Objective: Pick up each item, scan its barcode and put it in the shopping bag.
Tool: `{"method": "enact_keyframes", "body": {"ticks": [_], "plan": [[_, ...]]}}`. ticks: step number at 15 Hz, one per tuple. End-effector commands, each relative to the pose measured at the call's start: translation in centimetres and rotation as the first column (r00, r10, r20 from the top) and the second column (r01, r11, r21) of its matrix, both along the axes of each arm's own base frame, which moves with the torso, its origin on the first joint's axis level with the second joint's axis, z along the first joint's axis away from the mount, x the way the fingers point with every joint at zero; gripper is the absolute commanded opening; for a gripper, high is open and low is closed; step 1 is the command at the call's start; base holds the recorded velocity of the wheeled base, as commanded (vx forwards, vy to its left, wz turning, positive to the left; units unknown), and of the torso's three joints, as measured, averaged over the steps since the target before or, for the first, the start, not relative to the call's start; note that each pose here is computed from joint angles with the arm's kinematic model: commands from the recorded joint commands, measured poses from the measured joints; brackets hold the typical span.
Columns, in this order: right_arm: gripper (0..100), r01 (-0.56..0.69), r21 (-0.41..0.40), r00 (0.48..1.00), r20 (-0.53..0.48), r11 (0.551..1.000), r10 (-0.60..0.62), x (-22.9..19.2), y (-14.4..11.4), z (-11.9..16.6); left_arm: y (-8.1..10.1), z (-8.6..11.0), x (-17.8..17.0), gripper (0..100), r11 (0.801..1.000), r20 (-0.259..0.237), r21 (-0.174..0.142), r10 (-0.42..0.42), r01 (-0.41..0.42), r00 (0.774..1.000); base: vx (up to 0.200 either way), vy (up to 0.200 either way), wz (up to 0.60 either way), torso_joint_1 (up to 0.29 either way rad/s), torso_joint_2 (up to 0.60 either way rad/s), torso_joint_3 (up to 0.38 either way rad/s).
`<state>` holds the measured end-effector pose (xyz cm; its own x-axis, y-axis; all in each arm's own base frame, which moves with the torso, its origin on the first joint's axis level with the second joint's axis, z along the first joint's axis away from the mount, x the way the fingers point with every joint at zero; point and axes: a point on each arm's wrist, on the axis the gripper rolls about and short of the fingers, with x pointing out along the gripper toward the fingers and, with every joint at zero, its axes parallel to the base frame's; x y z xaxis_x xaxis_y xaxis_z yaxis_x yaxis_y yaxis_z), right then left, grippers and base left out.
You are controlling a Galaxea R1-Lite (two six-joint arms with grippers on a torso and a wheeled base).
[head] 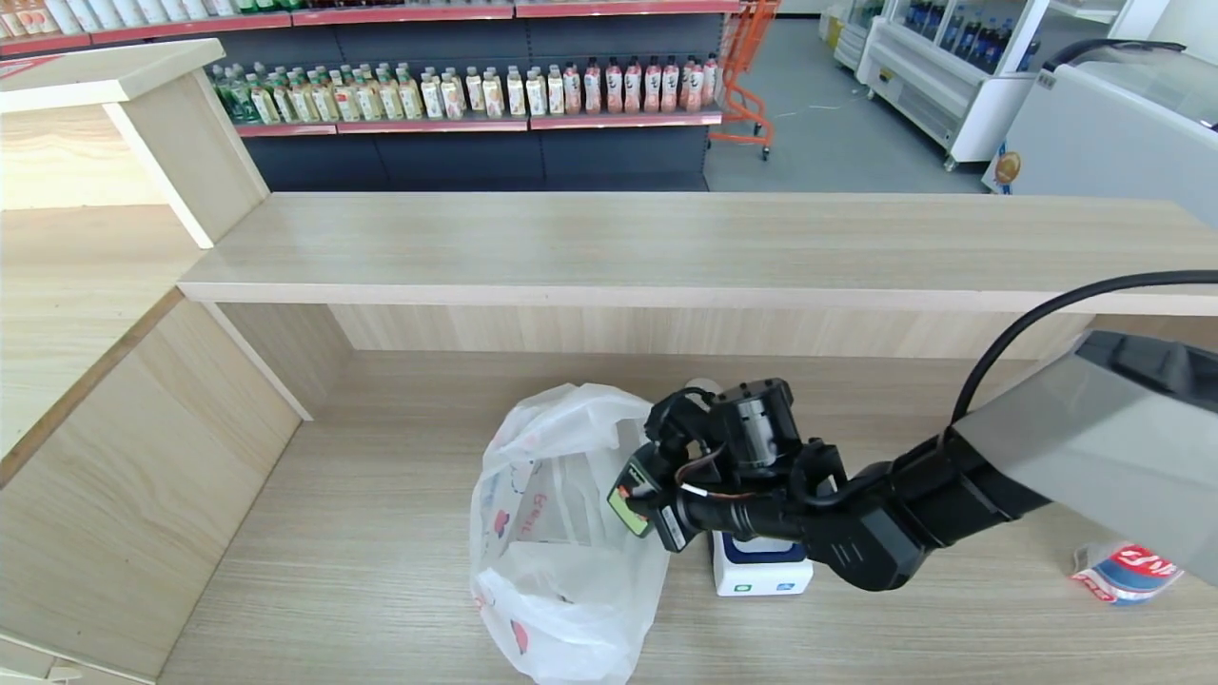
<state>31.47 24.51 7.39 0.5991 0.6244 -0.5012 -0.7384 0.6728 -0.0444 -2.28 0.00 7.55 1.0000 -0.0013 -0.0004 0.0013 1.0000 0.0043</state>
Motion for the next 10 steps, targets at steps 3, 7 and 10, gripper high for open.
{"method": "enact_keyframes", "body": {"ticks": [3, 7, 10], "plan": [[0, -0.014, -0.023, 1.0, 0.027, 1.0, 0.015, 1.1, 1.4, -1.6, 0.0, 0.0, 0.0, 100, 1.0, 0.0, 0.0, 0.0, 0.0, 1.0, 0.0, 0.0, 0.0, 0.0, 0.0, 0.0], [0, -0.029, -0.006, 0.998, 0.053, 1.0, 0.029, 2.2, 3.1, -2.1, 0.0, 0.0, 0.0, 100, 1.0, 0.0, 0.0, 0.0, 0.0, 1.0, 0.0, 0.0, 0.0, 0.0, 0.0, 0.0], [0, -0.041, -0.011, 0.998, 0.05, 0.999, 0.041, 2.3, 3.8, -2.8, 0.0, 0.0, 0.0, 100, 1.0, 0.0, 0.0, 0.0, 0.0, 1.0, 0.0, 0.0, 0.0, 0.0, 0.0, 0.0]]}}
